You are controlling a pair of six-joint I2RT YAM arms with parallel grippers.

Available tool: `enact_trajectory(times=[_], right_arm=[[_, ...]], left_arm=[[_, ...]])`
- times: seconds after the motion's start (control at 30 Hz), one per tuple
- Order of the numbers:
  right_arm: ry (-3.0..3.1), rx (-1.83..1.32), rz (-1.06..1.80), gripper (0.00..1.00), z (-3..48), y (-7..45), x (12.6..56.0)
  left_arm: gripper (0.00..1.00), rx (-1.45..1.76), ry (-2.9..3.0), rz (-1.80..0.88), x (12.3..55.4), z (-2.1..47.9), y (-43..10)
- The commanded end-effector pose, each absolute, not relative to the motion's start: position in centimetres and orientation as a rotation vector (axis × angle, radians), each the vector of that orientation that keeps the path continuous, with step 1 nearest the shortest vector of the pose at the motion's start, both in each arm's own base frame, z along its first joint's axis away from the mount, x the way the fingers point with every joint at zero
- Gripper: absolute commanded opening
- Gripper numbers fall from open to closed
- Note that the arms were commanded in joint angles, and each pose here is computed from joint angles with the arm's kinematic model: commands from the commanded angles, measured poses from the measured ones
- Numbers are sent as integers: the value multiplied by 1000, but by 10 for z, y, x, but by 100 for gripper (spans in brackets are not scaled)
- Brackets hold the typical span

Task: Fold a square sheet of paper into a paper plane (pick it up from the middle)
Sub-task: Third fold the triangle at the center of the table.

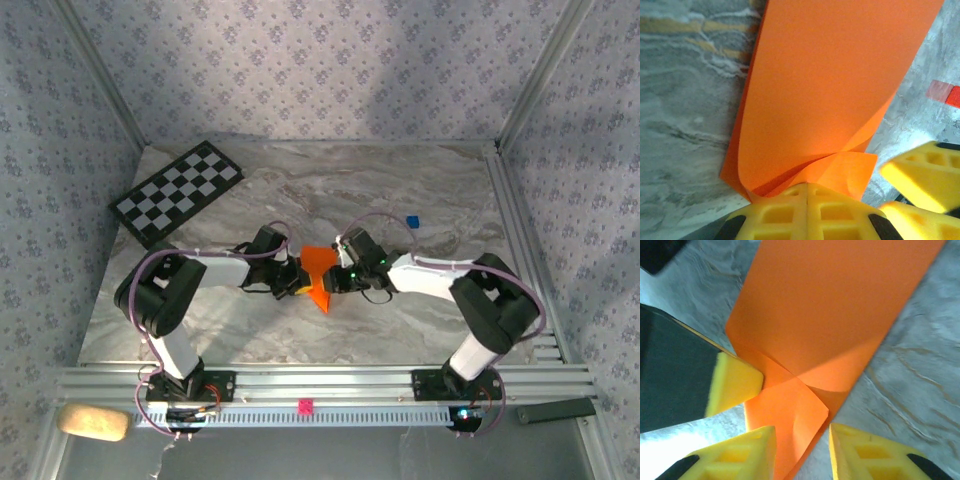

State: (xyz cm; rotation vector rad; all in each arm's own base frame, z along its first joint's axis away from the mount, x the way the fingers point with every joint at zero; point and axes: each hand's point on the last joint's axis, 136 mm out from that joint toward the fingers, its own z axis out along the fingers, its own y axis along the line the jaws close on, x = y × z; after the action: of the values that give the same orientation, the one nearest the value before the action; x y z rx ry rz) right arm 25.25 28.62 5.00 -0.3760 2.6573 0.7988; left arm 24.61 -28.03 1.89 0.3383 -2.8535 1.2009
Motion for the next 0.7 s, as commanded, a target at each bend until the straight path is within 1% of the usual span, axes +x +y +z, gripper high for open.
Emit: enact_trajectory(times=[0.0,0.1,0.17,0.23,0.33,0.47,0.67], right_arm=[[2664,-278,812,36,62,275,246],[2636,-335,962,33,73,294,232],[2648,-389,1050,26,74,310,220],[2675,-416,1069,18,70,321,211],[2705,-430,1057,11,62,329,207],[2735,-438,1047,8,56,336,208],[2777,-466,1012,8,47,342,207]], left_arm=[[0,347,-2866,1098,240,6,-273],[0,345,-2869,1100,241,7,-273],[0,348,-2871,1095,241,6,-272],[0,348,-2870,1094,241,5,-272],[0,349,-2871,1093,241,4,-272],[0,346,-2870,1093,241,4,-273],[0,345,-2869,1093,241,4,-273]])
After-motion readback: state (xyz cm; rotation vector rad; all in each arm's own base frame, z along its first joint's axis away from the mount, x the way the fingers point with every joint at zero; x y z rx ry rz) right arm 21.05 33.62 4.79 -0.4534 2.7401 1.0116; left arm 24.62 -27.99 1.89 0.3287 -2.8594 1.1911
